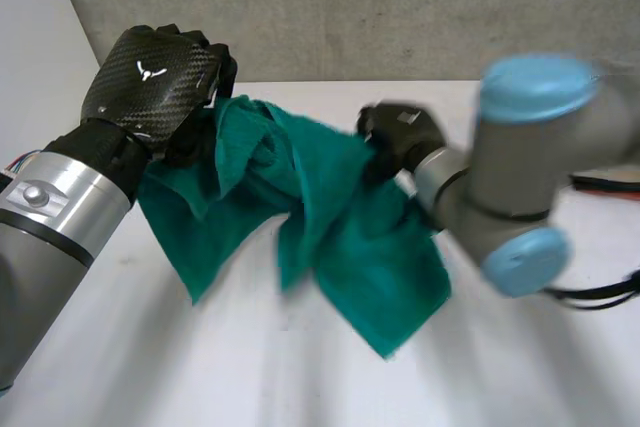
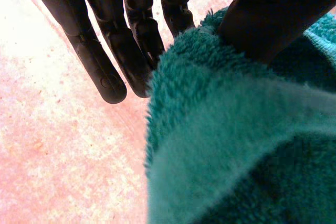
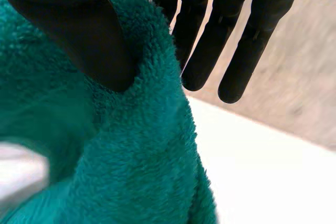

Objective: Fold the laundry.

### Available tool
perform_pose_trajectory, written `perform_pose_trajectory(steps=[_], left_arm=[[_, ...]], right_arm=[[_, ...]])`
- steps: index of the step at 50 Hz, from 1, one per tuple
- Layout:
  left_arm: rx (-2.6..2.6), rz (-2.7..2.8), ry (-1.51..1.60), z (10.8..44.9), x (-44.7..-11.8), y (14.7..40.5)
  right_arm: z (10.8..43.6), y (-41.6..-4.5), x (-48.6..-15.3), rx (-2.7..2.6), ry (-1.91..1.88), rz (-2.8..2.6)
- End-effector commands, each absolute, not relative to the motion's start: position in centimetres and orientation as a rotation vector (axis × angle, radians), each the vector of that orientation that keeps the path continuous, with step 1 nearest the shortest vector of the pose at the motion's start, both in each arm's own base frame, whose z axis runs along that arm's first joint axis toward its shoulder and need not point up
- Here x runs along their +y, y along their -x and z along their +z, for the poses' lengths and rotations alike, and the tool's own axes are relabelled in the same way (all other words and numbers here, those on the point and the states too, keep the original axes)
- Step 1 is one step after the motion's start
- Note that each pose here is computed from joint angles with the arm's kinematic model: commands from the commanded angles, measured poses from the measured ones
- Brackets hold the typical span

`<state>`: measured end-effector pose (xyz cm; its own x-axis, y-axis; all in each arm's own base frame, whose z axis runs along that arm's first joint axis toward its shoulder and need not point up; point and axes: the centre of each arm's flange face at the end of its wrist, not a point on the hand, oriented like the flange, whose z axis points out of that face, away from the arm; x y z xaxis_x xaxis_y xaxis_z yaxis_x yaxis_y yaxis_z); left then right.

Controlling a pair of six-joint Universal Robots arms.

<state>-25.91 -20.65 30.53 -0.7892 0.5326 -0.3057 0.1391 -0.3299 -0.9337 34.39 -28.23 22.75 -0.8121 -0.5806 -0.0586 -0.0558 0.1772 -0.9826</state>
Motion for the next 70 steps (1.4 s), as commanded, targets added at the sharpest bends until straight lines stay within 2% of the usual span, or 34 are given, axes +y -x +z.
perform_pose_trajectory(steps=[1,4,5,10,12,16,19,25,30,36,43,49,61,70], left_arm=[[-1.766,2.148,0.859,27.9,-21.6,24.6],[-1.841,2.099,0.858,26.0,-22.1,24.2],[-1.899,2.031,0.874,24.2,-22.1,24.4],[-2.021,1.868,0.904,19.5,-22.9,25.1],[-2.042,1.822,0.93,17.3,-23.5,25.9],[-2.029,1.837,0.945,15.3,-25.0,27.1],[-2.023,1.885,0.947,15.2,-26.1,27.4],[-2.042,2.07,0.905,17.7,-27.7,26.8],[-1.973,2.206,0.817,22.0,-26.3,25.8],[-2.025,2.123,0.775,22.6,-22.1,24.1],[-2.264,1.781,0.677,19.5,-18.5,22.4],[-2.386,1.571,0.55,17.8,-17.6,21.8],[-2.434,1.504,0.517,14.3,-20.0,22.5],[-2.404,1.551,0.524,13.4,-22.0,23.5]], right_arm=[[27.5,-29.7,-27.9,2.009,1.006,-1.866],[27.2,-29.3,-27.6,2.025,1.176,-1.856],[27.3,-29.2,-27.6,2.024,1.209,-1.856],[25.8,-29.5,-27.7,2.015,1.369,-1.84],[22.8,-30.0,-28.5,2.045,1.466,-1.77],[18.2,-30.7,-29.4,2.07,1.663,-1.676],[16.3,-30.7,-29.9,2.082,1.734,-1.655],[16.4,-30.5,-31.3,2.135,1.555,-1.823],[22.5,-28.9,-29.4,2.131,1.136,-1.945],[25.9,-26.9,-25.1,2.131,0.805,-1.859],[22.6,-24.5,-19.9,2.351,0.864,-1.531],[19.7,-23.6,-18.1,2.419,0.907,-1.362],[14.3,-24.2,-20.9,2.374,0.878,-1.369],[12.9,-25.0,-23.3,2.361,0.866,-1.427]])
